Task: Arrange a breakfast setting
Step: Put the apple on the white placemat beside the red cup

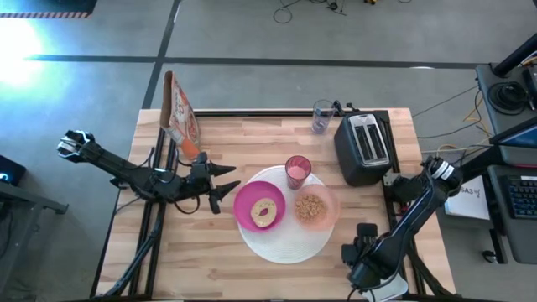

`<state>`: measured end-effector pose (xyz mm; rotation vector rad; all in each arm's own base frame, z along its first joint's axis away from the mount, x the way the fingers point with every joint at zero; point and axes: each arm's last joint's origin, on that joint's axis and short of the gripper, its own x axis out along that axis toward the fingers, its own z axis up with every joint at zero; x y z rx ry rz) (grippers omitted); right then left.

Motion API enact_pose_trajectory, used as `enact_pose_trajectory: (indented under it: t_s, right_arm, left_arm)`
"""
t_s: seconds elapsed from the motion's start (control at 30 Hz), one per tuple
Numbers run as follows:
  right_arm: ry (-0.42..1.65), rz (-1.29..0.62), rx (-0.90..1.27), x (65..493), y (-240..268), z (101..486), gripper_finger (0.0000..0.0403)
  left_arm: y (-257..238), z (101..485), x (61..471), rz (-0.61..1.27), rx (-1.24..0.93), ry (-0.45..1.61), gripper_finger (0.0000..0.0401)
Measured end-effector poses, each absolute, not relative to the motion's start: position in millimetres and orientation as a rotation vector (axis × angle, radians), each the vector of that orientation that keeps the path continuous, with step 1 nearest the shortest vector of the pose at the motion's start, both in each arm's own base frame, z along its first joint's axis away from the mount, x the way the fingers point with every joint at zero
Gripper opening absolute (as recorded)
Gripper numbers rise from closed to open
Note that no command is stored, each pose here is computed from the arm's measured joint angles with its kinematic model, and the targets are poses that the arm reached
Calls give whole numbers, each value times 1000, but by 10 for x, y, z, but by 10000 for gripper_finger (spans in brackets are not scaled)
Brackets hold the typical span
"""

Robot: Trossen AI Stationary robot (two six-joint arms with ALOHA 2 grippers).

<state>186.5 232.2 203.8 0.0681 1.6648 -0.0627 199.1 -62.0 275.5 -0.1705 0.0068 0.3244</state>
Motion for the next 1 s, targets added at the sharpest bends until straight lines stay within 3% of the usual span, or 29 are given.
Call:
enact_pose_trajectory:
  t_s: [0.5,1.0]
  right_arm:
    - [1642,-56,-111,1872,2286,1812,215]
    - [1631,-60,-123,1777,2160,1493,203]
  left_arm:
    - [-620,2756,1991,324,-172,6,213]
    - [-620,2756,1991,324,-202,1,213]
